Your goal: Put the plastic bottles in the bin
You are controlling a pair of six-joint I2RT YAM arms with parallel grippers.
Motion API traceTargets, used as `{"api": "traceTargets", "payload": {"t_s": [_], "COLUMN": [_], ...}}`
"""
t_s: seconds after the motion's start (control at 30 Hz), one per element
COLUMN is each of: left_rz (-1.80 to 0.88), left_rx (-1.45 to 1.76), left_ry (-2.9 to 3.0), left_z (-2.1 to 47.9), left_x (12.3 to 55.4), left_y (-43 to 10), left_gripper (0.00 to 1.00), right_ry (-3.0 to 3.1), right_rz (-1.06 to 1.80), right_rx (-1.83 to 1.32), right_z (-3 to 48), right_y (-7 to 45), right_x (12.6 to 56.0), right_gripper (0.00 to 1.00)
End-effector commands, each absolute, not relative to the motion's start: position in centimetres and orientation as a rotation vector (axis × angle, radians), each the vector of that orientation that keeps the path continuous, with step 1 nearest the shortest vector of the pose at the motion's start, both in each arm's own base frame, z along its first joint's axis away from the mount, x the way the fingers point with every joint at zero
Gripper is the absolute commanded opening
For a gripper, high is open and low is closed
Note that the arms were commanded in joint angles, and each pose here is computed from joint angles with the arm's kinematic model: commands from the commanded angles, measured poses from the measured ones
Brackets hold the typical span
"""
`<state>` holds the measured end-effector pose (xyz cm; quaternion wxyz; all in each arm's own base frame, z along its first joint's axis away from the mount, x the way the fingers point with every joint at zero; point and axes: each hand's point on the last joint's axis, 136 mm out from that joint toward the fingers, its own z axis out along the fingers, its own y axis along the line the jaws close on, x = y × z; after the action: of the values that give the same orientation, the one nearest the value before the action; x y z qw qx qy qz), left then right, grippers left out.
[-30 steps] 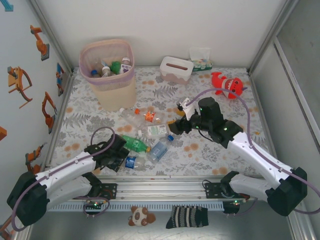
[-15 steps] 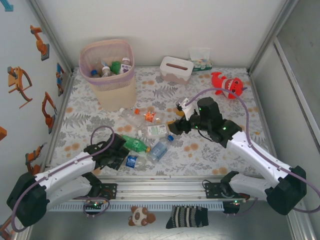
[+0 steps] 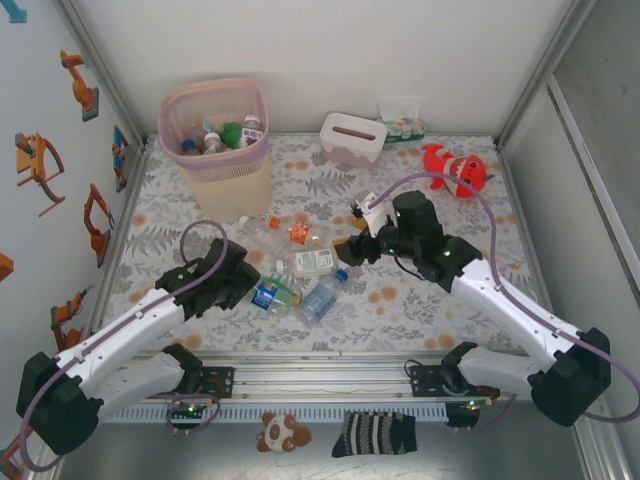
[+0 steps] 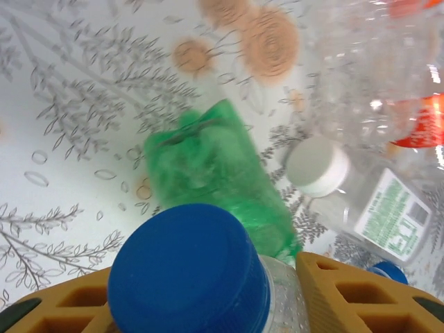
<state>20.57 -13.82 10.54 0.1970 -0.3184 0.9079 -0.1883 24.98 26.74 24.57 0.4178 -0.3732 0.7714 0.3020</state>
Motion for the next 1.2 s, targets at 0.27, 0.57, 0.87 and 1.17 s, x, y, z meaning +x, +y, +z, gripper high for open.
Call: {"api": "traceTargets", "payload": {"t_s": [0.27, 0.57, 0.87, 1.17], "left_rz": [-0.494, -0.312, -0.224, -0.207], "left_rx": [-0.270, 0.081, 0.219, 0.187], "left_ry": [2.408, 2.243, 2.124, 1.952], "left_z": [20.5, 28.0, 34.3, 40.6], "left_x": [24.1, 28.0, 33.4, 37.8], "left_y": [-14.5, -14.3, -14.3, -12.5], "left_gripper": [0.46, 0.43, 0.40, 0.37], "right_ry": [1.875, 1.848, 1.811, 1.796], "right_rz": [0.734, 0.710, 0.696, 0.681], "right_rx": [-0.965, -0.990, -1.000, -0.991], "right_z": [27.0, 28.3, 29.7, 30.8], "right_y": [27.6, 28.1, 28.3, 28.1], "right_x": [25.8, 26.5, 26.9, 27.0], "right_gripper": [0.74, 0.74, 0.74, 0.74]}}
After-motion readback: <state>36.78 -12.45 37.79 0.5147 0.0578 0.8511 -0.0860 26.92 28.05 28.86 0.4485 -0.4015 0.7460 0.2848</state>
